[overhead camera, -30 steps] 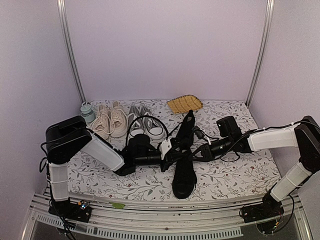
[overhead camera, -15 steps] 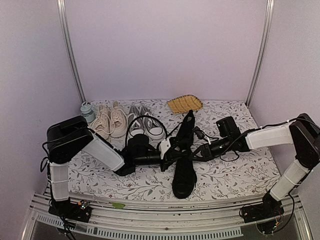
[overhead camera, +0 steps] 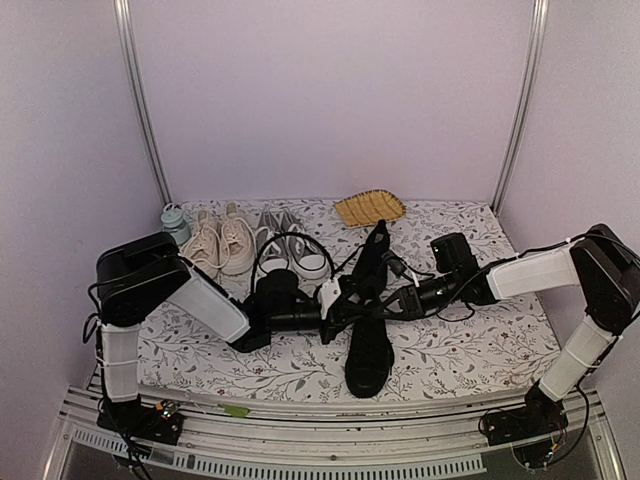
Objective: Tie the shoes
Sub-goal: Adjust the loops with the shoelace on the shoe, then adjust the loop with the shoelace from the shoe.
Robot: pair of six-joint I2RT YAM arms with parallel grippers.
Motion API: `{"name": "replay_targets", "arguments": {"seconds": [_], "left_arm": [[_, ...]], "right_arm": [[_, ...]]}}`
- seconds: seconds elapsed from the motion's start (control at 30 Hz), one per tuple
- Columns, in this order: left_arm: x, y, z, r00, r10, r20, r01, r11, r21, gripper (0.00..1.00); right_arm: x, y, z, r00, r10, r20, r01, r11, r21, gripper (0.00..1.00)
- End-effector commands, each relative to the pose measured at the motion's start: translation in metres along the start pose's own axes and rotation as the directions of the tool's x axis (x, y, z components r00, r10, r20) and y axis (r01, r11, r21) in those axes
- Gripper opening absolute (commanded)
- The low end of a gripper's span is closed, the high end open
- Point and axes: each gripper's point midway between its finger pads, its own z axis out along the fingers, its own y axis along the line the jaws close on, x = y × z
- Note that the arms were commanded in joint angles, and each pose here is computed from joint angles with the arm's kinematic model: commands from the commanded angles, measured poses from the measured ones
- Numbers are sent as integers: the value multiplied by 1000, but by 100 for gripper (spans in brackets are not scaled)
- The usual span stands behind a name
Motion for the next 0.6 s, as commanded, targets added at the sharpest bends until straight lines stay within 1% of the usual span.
{"name": "replay_targets", "arguments": {"seconds": [0.0, 0.1, 0.23, 0.33, 0.37, 0.4, 0.5, 0.57], "left_arm": [[-12, 11, 1, 999, 9, 51, -8, 1000, -19, 0], [-13, 11, 1, 999, 6, 52, -6, 1000, -16, 0], [-14, 11, 1, 998, -3, 58, 4, 1000, -12, 0], [-16, 13, -1, 998, -20, 66, 20, 1000, -6, 0], [-18, 15, -2, 997, -29, 71, 30, 999, -10, 2], [-19, 16, -3, 996, -38, 78, 39, 999, -11, 7], [-21, 20, -7, 995, -49, 92, 49, 999, 2, 18], [-19, 23, -7, 995, -53, 86, 52, 999, 5, 23]], "right_arm": [[-10, 0, 2, 1000, -18, 19, 18, 1000, -15, 16], [-10, -1, 1, 1000, -18, 24, 19, 1000, -9, 13], [-8, 0, 1, 1000, -14, 24, 14, 1000, -10, 2], [-6, 0, -1, 1000, -14, 22, 14, 1000, -2, 0], [-6, 0, -1, 1000, -16, 24, 16, 1000, 3, 0], [-6, 1, -2, 999, -18, 27, 18, 1000, 6, 0], [-6, 2, -4, 999, -18, 28, 18, 1000, 9, 0], [-6, 3, -5, 1000, -20, 24, 19, 1000, 15, 0]]}}
